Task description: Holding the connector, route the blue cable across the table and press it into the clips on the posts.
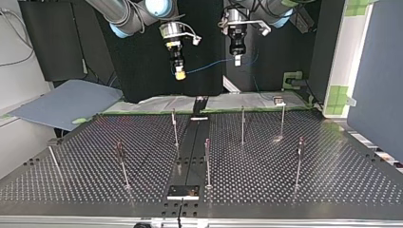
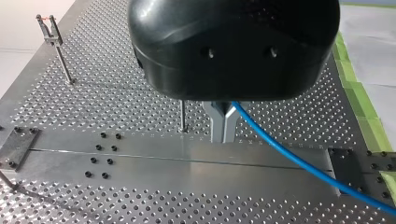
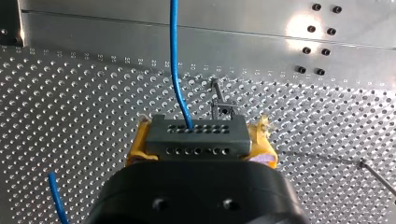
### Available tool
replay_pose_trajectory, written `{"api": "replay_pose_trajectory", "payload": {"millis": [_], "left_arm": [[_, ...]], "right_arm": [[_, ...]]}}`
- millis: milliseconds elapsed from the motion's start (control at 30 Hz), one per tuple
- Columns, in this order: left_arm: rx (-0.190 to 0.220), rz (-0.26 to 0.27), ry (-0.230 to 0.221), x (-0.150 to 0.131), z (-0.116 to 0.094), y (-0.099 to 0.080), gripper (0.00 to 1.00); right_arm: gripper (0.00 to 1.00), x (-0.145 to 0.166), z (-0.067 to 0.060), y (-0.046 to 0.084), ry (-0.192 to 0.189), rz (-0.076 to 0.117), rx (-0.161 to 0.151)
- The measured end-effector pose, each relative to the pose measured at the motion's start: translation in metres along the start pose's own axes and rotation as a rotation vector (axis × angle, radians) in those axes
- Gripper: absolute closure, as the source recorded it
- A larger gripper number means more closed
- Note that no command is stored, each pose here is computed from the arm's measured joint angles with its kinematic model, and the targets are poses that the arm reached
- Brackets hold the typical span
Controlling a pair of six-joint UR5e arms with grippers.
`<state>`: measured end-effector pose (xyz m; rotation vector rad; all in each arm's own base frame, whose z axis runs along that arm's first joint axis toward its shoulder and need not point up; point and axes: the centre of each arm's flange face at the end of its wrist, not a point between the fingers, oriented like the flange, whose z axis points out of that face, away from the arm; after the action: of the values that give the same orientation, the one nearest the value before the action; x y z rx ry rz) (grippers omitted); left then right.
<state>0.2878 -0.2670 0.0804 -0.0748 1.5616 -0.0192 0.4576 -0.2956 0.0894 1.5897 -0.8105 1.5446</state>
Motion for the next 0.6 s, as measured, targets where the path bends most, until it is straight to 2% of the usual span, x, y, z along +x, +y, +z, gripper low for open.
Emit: {"api": "replay_pose_trajectory", "payload": {"millis": [267,600], "left_arm": [[0.000,0.000,0.000,0.0001,0.0001,0.0001,0.98],[-0.001,0.013,0.020,0.0096,-0.0022,0.0020,0.98]], "right_arm": [[1.00,0.0000,-0.0001,-0.0003,0.000,0.000,0.001],[1.00,0.0008,0.0001,-0.0001,0.001,0.000,0.000]]}}
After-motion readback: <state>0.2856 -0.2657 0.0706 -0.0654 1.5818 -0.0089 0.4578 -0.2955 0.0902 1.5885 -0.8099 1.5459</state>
